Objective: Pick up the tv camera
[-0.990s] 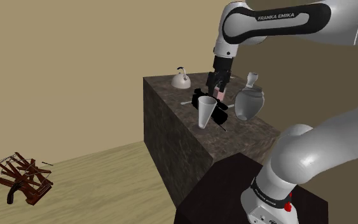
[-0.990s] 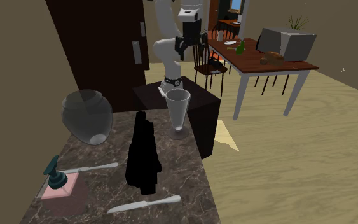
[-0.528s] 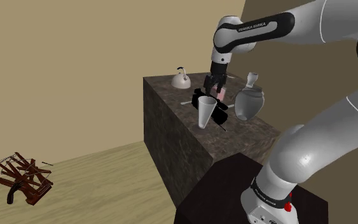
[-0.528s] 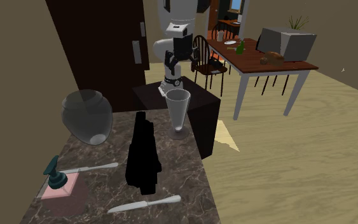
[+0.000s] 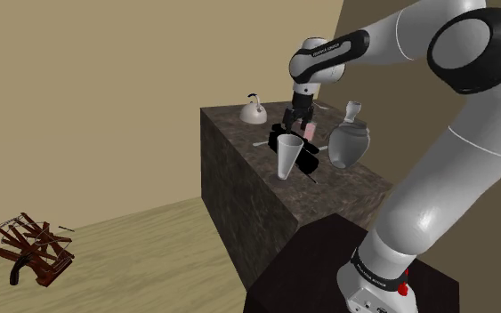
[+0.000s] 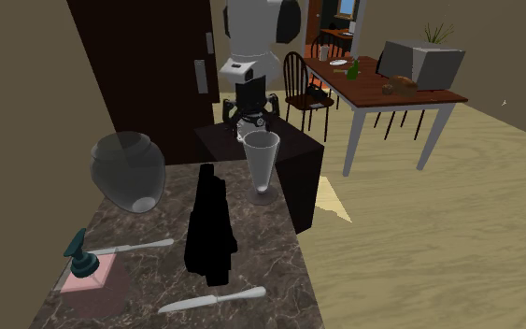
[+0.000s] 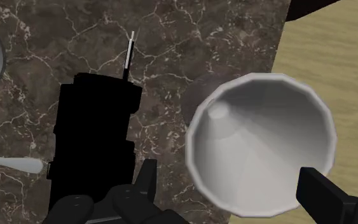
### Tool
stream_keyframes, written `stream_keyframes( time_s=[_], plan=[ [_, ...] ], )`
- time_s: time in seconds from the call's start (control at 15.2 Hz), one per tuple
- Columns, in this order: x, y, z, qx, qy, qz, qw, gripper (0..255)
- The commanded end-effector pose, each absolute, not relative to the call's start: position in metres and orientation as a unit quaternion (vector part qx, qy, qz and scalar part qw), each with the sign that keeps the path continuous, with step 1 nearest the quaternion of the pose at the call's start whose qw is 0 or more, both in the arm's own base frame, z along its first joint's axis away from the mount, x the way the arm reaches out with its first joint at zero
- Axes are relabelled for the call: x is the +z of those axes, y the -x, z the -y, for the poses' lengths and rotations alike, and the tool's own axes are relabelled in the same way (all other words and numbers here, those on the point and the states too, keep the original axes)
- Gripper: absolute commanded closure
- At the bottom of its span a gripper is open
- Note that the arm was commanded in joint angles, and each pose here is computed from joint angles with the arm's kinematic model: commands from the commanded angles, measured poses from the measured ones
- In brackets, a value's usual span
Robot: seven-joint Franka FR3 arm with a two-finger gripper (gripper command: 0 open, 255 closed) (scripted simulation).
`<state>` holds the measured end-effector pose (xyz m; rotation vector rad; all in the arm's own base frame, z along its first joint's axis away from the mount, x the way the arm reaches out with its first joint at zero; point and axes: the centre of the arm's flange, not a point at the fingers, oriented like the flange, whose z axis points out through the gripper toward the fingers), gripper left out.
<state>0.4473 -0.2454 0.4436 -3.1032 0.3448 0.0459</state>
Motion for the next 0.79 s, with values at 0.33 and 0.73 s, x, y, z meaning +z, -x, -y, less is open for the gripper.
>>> stream_keyframes(
  time_s=[0.33, 0.73],
  plan=[
    [0.408, -0.482, 0.318, 0.007, 0.990, -0.140, -0.002, 0],
    [0.380, -0.510, 0.383, 0.000, 0.986, -0.165, -0.011, 0]
  ],
)
